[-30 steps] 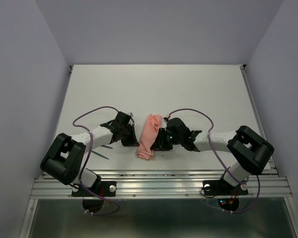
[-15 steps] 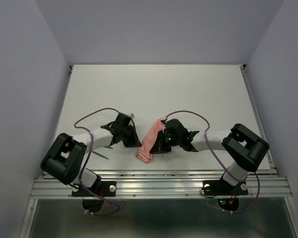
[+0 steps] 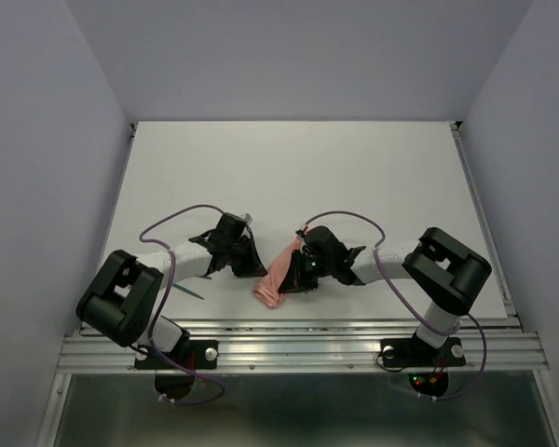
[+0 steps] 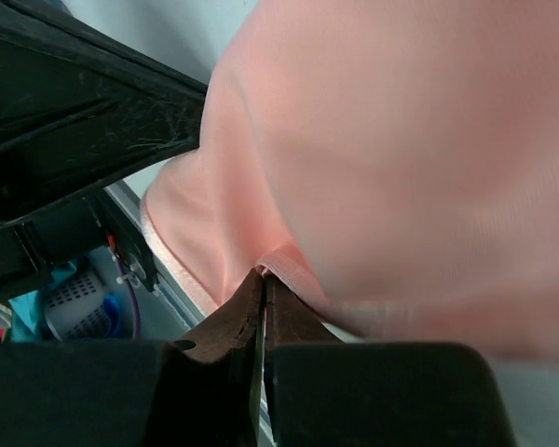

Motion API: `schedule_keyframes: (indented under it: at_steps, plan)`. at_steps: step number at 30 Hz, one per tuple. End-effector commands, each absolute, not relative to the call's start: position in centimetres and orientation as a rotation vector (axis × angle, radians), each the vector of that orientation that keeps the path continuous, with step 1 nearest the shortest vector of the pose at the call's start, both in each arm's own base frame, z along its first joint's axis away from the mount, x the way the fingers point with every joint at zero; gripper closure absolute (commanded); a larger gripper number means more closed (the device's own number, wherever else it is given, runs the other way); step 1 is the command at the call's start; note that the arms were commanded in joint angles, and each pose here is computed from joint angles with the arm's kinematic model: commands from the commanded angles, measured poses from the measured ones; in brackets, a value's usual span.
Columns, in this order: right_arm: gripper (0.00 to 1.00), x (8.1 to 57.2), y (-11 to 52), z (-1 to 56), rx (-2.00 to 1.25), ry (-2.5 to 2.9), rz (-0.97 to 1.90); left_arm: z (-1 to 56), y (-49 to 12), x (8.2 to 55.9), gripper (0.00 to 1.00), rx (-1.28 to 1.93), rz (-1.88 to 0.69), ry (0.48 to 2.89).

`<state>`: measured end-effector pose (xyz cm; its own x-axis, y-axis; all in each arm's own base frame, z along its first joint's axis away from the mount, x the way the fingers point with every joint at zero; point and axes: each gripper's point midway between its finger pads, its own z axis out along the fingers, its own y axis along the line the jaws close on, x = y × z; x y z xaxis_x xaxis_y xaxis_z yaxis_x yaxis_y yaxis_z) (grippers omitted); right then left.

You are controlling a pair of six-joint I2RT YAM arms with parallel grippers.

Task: Fold the napkin into a case and place the utensils inside
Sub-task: Fold the 2/3-rectangle-folded napkin at the center of the board.

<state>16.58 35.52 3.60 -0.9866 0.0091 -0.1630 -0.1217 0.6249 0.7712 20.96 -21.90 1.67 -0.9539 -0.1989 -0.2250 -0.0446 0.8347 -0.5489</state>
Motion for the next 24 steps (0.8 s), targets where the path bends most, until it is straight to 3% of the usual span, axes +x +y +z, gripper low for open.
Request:
schedule_keyframes:
  at_steps: [1, 4, 7, 16, 24]
  plan:
    - [0.99, 16.3, 37.5, 3.6, -0.19, 2.678, 1.329, 1.3, -21.7, 20.1, 1.0, -0.188, -0.808, 2.756]
    - [0.99, 16.1, 37.9, 3.0, -0.214, 2.706, 1.309, 1.2, -21.6, 20.1, 1.0, -0.198, -0.805, 2.757]
    - [0.93, 16.2, 37.9, 3.0, -0.218, 2.711, 1.293, 1.4, -21.6, 20.1, 1.0, -0.204, -0.807, 2.752]
    - [0.43, 18.3, 34.2, 5.2, -0.264, 2.664, 0.945, 5.7, -20.6, 23.9, 1.0, -0.196, -0.711, 2.639]
    - [0.2, 18.1, 30.4, 7.3, -0.342, 2.654, 0.743, 9.6, -19.5, 26.4, 1.0, -0.202, -0.687, 2.543]
